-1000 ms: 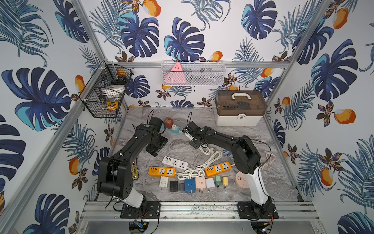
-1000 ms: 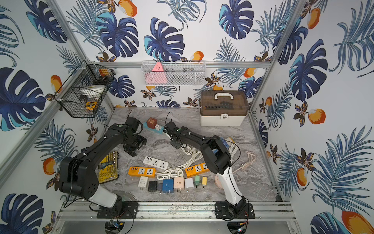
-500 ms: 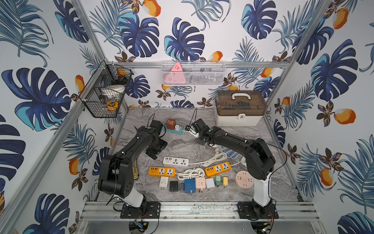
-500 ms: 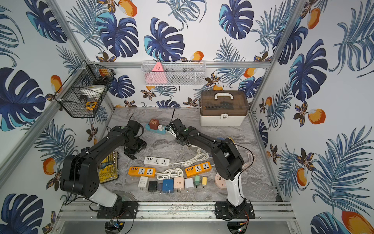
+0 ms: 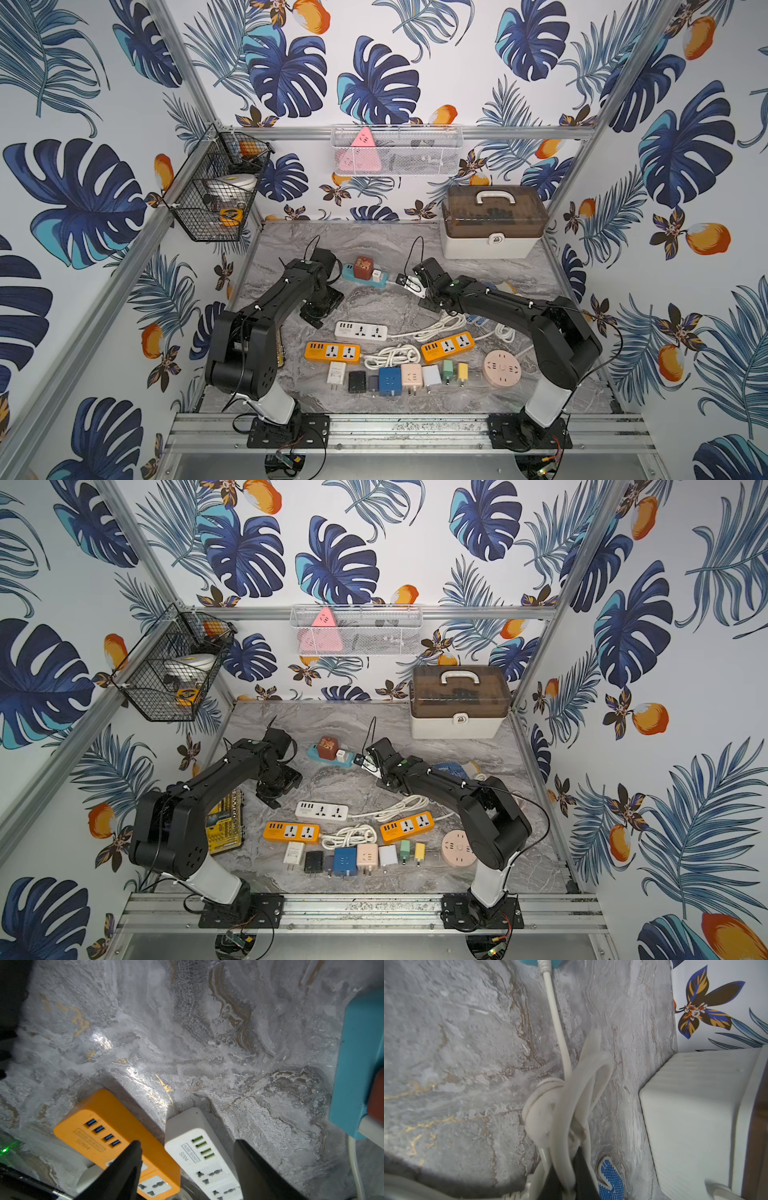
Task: Pull the plug off the socket
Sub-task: Move the socket to the center of the board.
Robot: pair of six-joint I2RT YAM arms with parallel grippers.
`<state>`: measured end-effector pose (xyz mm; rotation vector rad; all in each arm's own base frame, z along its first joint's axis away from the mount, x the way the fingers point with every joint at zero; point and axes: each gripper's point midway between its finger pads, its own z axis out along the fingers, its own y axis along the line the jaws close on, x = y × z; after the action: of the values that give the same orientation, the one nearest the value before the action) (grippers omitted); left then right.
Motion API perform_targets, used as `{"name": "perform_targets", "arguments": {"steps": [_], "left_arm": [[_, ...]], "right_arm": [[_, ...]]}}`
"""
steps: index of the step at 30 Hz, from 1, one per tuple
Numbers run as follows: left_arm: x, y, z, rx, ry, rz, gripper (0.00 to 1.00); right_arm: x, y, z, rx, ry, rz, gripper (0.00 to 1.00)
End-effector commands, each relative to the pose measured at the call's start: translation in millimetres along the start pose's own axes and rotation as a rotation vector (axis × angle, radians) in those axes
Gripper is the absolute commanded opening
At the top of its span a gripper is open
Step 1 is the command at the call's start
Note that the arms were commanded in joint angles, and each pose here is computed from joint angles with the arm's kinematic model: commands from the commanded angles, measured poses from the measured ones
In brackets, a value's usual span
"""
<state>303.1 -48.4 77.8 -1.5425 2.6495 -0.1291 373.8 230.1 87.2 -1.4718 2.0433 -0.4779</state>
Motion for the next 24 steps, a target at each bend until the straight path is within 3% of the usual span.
{"name": "perform_targets", "arguments": {"steps": [1,9,10,15,20,24], "left_arm": [[-3,-4,2,0.006,-0.008,-0.021,0.77],[-6,-24,0,0.029,0.02,-0.09,0.78],[-8,-28,0,0.034,0.023,-0.107,0.79],[-24,-53,2,0.058,0.035,-0.176,0.83],[-35,-71,8,0.081,0.069,-0.254,0.86],[-37,-89,20,0.088,0.114,-0.327,0.88]], "right_arm": [[6,-5,7,0.061,-0.015,-0.059,0.11],[3,-32,37,0.081,0.027,-0.011,0.16],[0,-33,37,0.075,0.025,-0.009,0.18],[-22,-36,27,0.056,0.005,0.034,0.49],[-55,-38,3,-0.024,-0.126,0.138,0.61],[-84,-30,-5,-0.147,-0.216,0.197,0.6]]}}
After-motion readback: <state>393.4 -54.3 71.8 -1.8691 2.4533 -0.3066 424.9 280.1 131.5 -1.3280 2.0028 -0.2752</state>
